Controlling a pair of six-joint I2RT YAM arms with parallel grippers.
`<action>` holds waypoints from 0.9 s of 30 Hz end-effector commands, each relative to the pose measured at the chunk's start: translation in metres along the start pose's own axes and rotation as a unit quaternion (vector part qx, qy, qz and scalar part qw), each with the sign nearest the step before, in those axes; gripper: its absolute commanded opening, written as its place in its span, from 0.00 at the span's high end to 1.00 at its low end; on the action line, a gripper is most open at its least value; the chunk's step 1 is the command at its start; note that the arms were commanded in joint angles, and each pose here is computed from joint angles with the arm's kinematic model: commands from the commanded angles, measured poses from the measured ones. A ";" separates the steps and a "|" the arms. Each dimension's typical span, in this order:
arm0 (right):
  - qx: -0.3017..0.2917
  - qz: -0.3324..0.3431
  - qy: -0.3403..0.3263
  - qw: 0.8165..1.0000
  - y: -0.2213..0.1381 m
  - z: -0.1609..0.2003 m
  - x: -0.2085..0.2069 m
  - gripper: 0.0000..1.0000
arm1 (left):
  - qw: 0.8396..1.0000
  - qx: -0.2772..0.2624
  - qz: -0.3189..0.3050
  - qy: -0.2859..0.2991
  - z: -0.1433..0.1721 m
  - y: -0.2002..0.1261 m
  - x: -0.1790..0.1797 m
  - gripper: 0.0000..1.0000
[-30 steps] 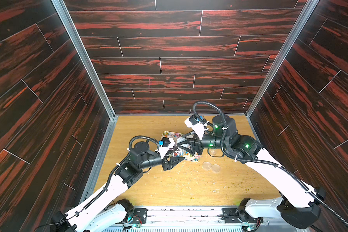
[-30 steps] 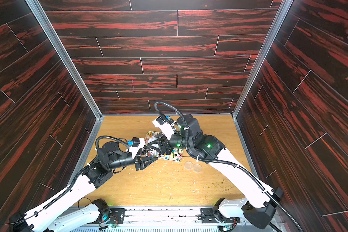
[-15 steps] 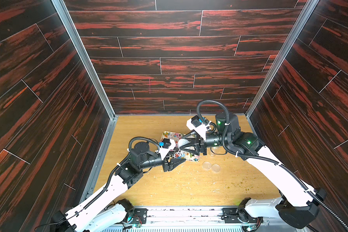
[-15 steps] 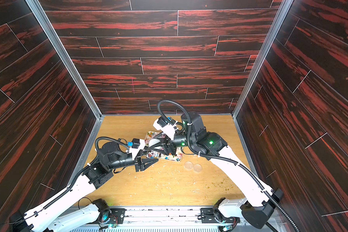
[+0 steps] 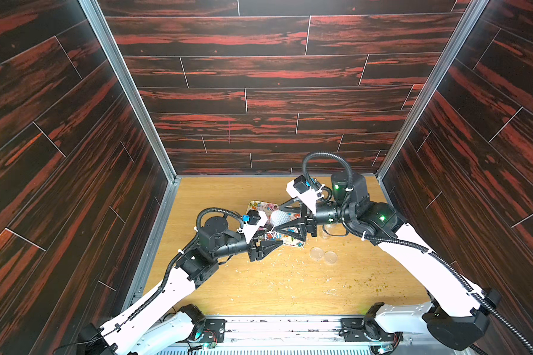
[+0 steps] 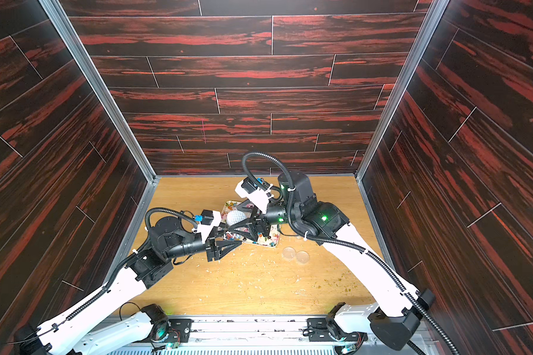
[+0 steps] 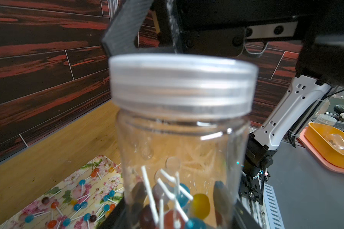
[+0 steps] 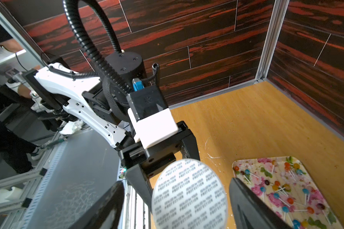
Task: Pour the candies out of the jar
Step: Unscrew the lid from the jar.
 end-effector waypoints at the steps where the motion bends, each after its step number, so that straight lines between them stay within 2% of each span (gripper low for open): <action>1: -0.019 0.016 -0.012 1.000 -0.014 -0.013 0.006 0.01 | 1.000 -0.016 0.002 0.008 -0.008 -0.005 -0.005 0.58; 4: -0.022 0.050 0.016 0.998 -0.018 -0.016 0.004 0.01 | 1.000 -0.016 0.001 0.007 -0.008 -0.005 -0.004 0.58; 7: -0.022 0.100 0.072 0.992 -0.024 -0.023 0.002 0.01 | 1.000 -0.015 -0.001 0.008 -0.008 -0.004 -0.004 0.58; 11: -0.027 0.180 0.135 0.974 -0.027 -0.028 0.012 0.02 | 1.000 -0.015 -0.005 0.009 -0.007 -0.004 -0.003 0.58; 13: -0.018 0.218 0.162 0.962 -0.025 -0.027 0.017 0.08 | 1.000 -0.015 -0.005 0.010 -0.008 -0.003 -0.002 0.58; 17: 0.018 0.274 0.204 0.939 -0.017 -0.023 0.023 0.13 | 1.000 -0.012 -0.005 0.009 -0.009 -0.002 -0.002 0.58; 20: 0.034 0.294 0.215 0.931 -0.011 -0.022 0.029 0.13 | 1.000 -0.011 -0.006 0.009 -0.008 -0.002 -0.002 0.58; 27: 0.034 0.286 0.243 0.926 0.001 -0.018 0.032 0.14 | 1.000 -0.010 -0.006 0.009 -0.008 -0.003 -0.002 0.58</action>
Point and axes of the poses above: each gripper's point midway between its finger pads, its own y axis out along the fingers, its own x axis along the line the jaws close on, z = x × y, the point moved 10 cm from there along -y, back along the fingers, and after that the axes turned 13 degrees about -y, right-handed, at the moved point
